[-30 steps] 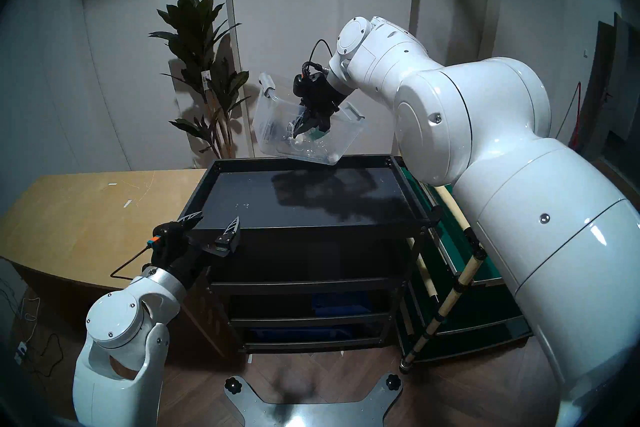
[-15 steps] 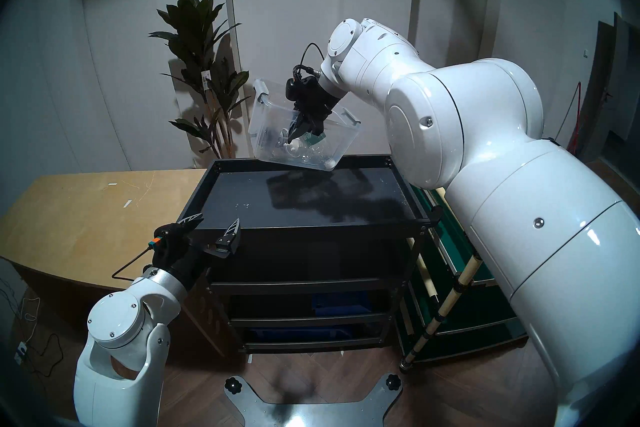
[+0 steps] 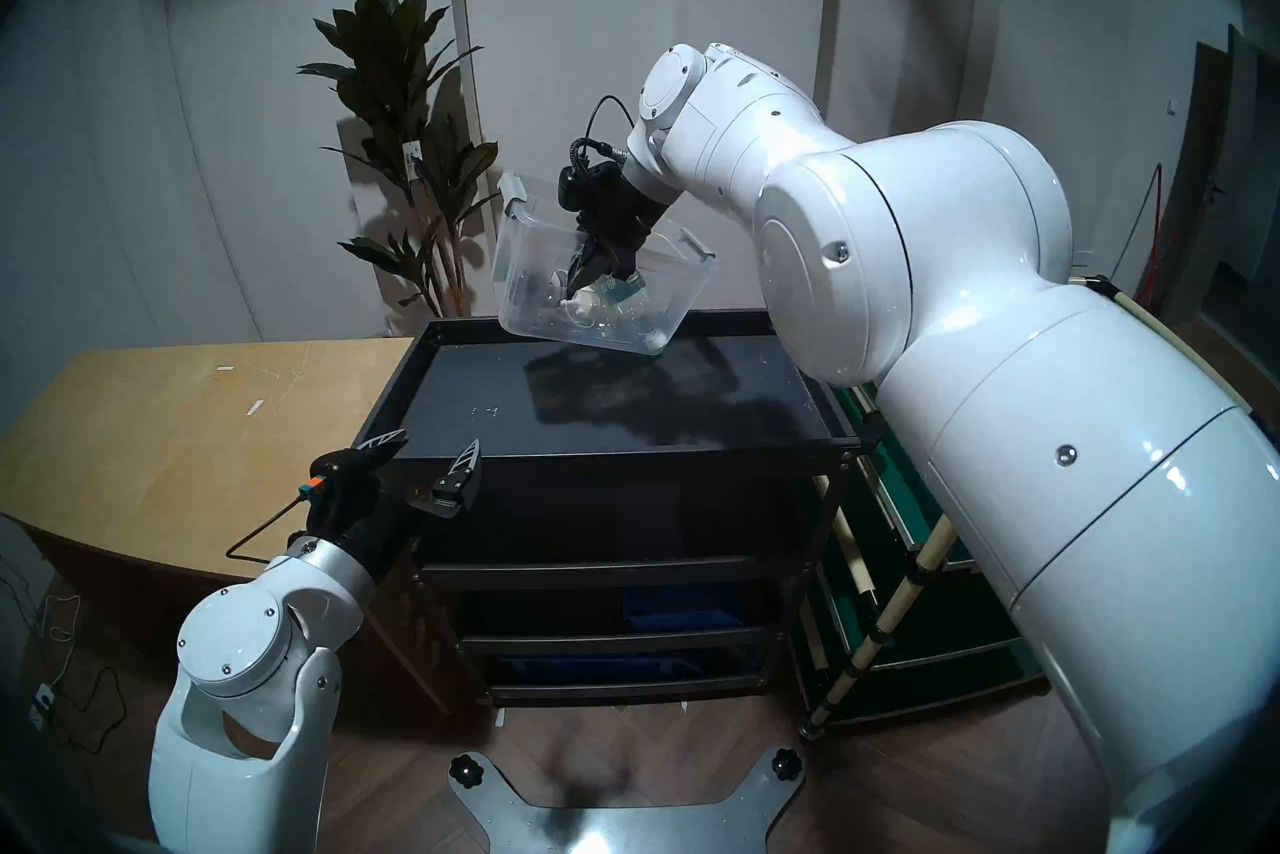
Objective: Put the storage box onto the shelf
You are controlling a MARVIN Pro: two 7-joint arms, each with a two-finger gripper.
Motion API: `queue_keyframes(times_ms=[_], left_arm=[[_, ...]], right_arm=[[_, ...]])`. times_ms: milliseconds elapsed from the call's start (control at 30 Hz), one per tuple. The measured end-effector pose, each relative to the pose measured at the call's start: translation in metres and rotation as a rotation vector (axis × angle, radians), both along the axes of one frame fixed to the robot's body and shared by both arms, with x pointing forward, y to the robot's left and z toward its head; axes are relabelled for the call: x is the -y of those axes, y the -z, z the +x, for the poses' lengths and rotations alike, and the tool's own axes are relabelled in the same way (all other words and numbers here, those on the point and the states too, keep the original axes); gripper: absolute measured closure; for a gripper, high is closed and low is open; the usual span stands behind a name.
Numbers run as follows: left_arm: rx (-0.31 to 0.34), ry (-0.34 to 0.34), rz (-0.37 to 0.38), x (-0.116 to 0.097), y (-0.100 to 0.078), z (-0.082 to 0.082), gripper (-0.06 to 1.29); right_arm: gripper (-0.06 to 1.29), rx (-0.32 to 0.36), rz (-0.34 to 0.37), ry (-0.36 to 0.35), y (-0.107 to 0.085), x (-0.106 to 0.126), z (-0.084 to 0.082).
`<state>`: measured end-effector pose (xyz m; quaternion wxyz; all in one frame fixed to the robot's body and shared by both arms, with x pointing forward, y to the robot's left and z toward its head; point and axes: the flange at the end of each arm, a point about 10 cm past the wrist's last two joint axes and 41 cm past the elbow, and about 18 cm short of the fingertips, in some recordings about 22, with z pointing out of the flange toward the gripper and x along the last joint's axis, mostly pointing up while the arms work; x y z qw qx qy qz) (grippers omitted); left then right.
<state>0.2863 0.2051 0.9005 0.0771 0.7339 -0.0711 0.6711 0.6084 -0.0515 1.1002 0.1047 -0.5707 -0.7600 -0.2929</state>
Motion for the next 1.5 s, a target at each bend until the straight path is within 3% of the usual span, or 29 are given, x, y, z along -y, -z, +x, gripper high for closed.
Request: queue_keyframes(times_ms=[1500], left_arm=[[-0.008,-0.002,-0.001,-0.001,0.004,0.002,-0.04]], right_arm=[[1.07,-0.191,-0.059,0.09,0.061,-0.023,-0.013]])
